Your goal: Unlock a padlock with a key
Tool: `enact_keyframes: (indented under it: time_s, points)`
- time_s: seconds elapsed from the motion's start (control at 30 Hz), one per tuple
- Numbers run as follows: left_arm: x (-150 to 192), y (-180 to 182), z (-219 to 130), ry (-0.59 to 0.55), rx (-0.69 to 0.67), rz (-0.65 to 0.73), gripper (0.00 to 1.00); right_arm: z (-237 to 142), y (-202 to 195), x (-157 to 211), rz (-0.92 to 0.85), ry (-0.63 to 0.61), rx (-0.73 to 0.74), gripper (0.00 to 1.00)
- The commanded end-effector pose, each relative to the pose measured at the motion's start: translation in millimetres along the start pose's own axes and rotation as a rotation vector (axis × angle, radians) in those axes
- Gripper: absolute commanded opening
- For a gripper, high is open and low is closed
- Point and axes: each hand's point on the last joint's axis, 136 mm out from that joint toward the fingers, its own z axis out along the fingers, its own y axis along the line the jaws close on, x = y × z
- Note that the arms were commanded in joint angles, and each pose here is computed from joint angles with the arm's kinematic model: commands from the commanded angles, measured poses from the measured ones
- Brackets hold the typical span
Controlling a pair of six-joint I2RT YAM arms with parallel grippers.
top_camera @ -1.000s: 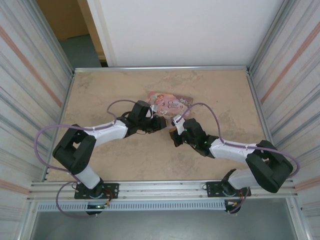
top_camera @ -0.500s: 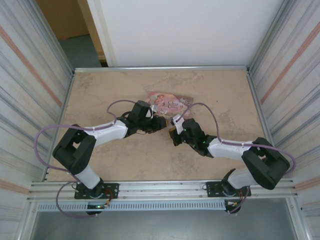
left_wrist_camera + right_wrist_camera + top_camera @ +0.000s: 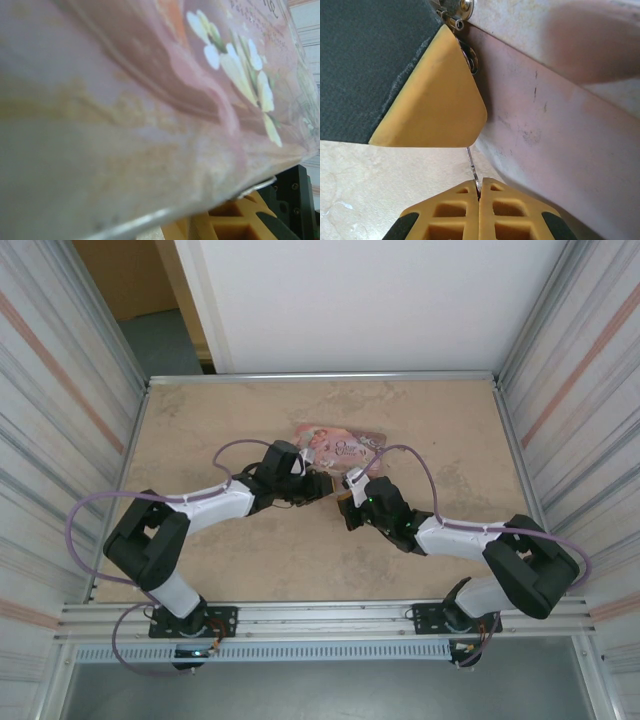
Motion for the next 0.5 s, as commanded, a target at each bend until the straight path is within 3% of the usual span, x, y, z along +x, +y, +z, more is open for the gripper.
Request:
enact_keyframes:
  time_s: [0.0,0.47]
  points:
    - [-9.2,-32.7,-15.7,-0.031,0.102,0.035,0.01,0.8,-1.3,-9.1,0.033,-0.046,0.002,0.0]
    - [-8.7,-31.1,-15.0,-0.031,0.099,0.032,0.01,-4.1,-3.0,-12.7,0.052,-0.077,0.001,0.0]
